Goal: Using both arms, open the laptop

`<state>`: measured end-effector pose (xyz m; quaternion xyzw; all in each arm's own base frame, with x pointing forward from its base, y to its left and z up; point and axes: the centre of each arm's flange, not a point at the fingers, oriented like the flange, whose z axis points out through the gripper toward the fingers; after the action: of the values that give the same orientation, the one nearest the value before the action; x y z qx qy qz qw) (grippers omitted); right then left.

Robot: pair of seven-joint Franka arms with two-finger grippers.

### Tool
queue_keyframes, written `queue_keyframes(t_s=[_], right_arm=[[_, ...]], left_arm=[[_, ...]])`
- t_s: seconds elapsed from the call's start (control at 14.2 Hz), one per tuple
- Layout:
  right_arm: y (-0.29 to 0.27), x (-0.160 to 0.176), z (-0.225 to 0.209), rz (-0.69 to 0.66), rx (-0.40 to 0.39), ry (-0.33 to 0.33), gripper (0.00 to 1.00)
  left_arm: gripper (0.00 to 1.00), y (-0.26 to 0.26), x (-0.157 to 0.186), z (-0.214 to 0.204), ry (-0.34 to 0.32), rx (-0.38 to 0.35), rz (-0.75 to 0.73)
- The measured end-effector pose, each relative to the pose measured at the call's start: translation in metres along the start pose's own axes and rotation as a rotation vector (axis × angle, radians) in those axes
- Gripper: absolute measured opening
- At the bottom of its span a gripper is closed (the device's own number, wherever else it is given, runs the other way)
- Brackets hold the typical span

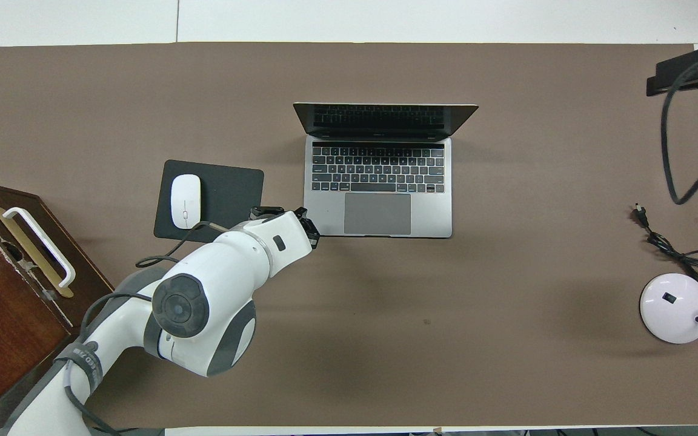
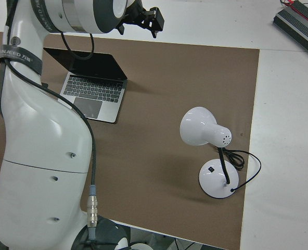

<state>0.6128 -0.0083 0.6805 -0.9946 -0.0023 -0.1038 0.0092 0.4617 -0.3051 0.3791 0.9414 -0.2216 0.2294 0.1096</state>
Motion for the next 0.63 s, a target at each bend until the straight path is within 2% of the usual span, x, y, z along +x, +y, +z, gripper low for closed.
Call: queue_keyframes(t_s=[0.14,0.35,0.63], right_arm=[[0.017,-0.002,0.005,-0.044,-0.004,-0.022,1.0],[0.023,-0.012,0.014,-0.042,0.004,-0.112,1.0],[0.018,-0.016,0.012,-0.049,0.011,-0.127,1.0]], left_arm=[[0.01,-0.008,0.013,-0.017,-0.031,0.0,-0.017],[0.01,-0.023,0.032,-0.036,-0.088,0.004,-0.045],[0.01,-0.051,0.071,-0.084,-0.16,0.008,-0.095]])
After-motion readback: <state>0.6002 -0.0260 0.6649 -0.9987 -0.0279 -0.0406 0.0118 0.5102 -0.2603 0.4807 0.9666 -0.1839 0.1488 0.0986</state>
